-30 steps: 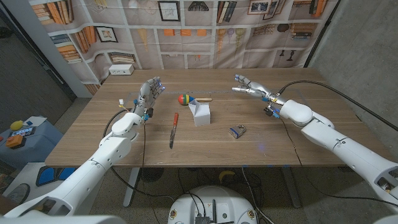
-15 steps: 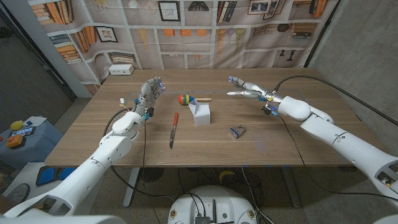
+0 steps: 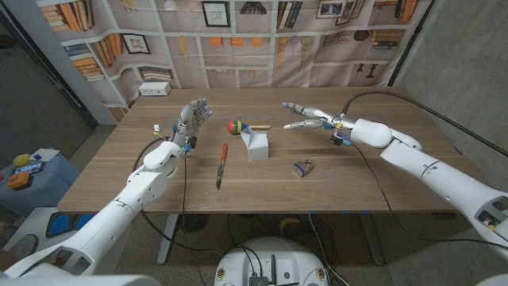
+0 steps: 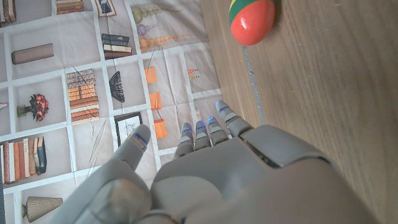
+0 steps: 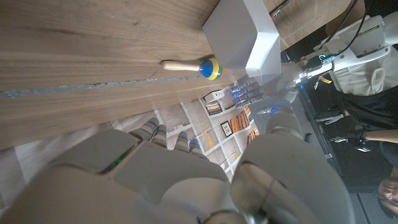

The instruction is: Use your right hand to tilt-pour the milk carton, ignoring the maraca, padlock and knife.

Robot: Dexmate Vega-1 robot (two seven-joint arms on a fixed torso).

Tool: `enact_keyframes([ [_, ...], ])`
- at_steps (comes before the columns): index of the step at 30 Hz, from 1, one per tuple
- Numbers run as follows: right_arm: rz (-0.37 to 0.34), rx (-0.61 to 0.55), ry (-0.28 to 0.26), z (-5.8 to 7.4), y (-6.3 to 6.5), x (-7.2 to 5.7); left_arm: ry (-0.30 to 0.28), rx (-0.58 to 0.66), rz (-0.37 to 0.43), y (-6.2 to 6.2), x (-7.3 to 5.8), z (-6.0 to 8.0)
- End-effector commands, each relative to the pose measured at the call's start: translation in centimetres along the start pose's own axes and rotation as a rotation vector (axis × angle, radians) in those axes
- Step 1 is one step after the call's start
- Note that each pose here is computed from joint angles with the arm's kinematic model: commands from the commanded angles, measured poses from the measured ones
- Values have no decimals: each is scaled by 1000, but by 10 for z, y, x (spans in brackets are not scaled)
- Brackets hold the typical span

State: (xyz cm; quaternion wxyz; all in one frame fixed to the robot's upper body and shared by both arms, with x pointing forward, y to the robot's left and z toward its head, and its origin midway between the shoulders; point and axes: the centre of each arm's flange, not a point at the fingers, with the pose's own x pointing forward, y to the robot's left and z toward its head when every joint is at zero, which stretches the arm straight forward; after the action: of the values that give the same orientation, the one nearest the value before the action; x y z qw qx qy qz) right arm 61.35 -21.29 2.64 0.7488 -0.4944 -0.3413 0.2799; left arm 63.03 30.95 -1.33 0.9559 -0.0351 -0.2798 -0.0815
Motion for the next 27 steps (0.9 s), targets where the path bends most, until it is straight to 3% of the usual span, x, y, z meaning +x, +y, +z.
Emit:
enact_keyframes([
  [1, 85, -75, -6, 10, 4, 10, 10, -4, -6, -1, 2, -2],
  [27, 178, -244, -4, 31, 22, 40, 25, -13, -29, -1, -1, -7],
])
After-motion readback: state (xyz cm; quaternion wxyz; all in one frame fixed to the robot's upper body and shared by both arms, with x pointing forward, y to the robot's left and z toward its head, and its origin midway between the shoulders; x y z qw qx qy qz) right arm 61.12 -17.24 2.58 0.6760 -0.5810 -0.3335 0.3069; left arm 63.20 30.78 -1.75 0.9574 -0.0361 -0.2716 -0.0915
